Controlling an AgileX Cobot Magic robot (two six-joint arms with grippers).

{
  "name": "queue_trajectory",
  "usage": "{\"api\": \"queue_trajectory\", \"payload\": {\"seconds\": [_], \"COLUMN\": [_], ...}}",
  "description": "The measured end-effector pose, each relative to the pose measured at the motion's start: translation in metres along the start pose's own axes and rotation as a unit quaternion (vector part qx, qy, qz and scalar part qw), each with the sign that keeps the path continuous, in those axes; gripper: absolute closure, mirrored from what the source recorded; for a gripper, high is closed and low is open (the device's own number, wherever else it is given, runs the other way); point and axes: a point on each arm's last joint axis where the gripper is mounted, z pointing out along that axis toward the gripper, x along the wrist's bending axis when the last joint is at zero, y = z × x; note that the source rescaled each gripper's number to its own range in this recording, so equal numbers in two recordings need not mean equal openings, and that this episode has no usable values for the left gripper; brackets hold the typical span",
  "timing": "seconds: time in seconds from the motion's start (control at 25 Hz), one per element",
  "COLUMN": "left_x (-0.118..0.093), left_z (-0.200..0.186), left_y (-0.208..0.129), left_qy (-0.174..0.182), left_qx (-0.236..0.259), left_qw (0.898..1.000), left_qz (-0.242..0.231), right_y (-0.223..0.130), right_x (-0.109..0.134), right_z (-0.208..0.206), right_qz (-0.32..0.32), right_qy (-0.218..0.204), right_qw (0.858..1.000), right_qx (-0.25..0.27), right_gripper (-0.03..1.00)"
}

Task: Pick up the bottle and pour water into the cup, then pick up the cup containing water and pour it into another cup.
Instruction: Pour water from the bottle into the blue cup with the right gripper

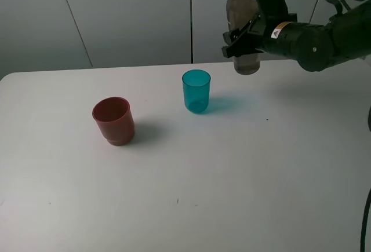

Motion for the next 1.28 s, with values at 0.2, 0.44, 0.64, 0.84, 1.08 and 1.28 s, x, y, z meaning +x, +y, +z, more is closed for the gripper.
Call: {"api": "queue_trajectory", "payload": {"seconds": [0.2,0.44,0.64,0.84,1.08,1.28], "left_x": [0.000,0.000,0.000,0.000,0.000,0.000], "left_z": [0.000,0.000,0.000,0.000,0.000,0.000], "left_y": [0.000,0.000,0.000,0.000,0.000,0.000], "left_qy": [0.000,0.000,0.000,0.000,0.000,0.000], "left_qx": [0.000,0.000,0.000,0.000,0.000,0.000], "left_qw": [1.000,1.000,1.000,1.000,1.000,1.000], "left_qz": [0.000,0.000,0.000,0.000,0.002,0.002], "right_y": [-0.008,-0.023,-0.023,-0.031,-0.041,-0.041], "right_x": [0.002,0.005,0.006,0.008,0.010,0.010], "right_z": [0.026,0.039,0.043,0.051,0.055,0.055], "right_qz": [-0.067,-0.151,-0.216,-0.271,-0.321,-0.381], "right_qy": [0.005,0.008,-0.002,-0.004,0.002,0.000], "right_qw": [0.998,0.988,0.976,0.962,0.947,0.924], "right_qx": [0.005,0.008,-0.019,-0.024,-0.013,-0.014], "right_gripper": [0.93,0.93,0.93,0.93,0.93,0.93]}}
